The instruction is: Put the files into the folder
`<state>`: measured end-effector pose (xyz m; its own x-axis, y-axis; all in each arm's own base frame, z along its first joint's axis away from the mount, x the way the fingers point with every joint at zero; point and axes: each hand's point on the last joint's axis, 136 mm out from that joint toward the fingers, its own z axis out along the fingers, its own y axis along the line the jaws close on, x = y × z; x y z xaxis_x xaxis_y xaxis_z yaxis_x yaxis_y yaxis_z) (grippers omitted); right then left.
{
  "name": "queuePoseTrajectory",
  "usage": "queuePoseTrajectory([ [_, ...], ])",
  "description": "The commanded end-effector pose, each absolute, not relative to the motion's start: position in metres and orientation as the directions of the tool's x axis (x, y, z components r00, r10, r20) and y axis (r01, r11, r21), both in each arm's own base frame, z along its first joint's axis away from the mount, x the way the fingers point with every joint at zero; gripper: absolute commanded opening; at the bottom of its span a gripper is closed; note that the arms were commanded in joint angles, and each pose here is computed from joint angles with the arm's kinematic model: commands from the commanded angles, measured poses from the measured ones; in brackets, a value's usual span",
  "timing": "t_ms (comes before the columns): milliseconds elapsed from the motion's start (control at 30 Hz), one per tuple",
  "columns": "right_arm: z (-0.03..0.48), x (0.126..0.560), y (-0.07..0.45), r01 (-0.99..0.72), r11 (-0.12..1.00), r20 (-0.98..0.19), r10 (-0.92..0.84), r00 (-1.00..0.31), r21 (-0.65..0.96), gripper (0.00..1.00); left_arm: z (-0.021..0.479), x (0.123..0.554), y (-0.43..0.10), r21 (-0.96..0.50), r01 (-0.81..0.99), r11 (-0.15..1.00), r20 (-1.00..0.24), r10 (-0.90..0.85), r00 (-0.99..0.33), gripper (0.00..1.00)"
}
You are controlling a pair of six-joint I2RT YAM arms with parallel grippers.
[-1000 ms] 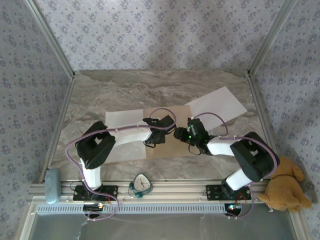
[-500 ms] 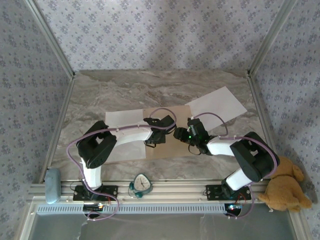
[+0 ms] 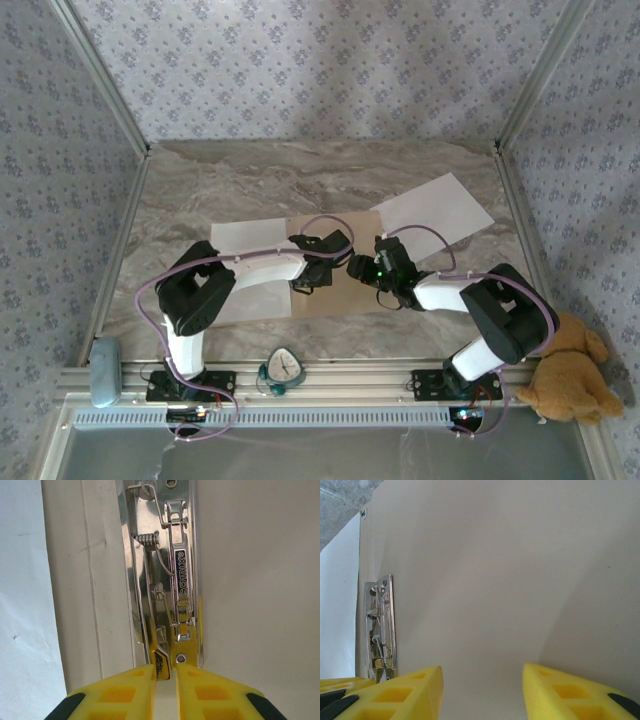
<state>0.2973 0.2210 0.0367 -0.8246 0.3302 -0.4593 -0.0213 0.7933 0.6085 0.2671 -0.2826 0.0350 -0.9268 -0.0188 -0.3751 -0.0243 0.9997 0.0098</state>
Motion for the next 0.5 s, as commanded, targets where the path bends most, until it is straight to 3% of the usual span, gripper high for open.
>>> queuePoseTrajectory([
  [0, 0.020, 0.281, 0.220, 0.005, 0.808, -0.412, 0.305, -0.859, 0.589, 0.47, 0.026, 0.265, -0.274, 0.050, -0.053, 0.997, -0.346, -0.032, -0.938, 0.20],
  [467, 0.019, 0.276, 0.220, -0.001, 0.821, -0.425, 0.294, -0.856, 0.571, 0.47, 0.032, 0.265, -0.265, 0.091, -0.048, 0.995, -0.354, -0.012, -0.935, 0.24],
])
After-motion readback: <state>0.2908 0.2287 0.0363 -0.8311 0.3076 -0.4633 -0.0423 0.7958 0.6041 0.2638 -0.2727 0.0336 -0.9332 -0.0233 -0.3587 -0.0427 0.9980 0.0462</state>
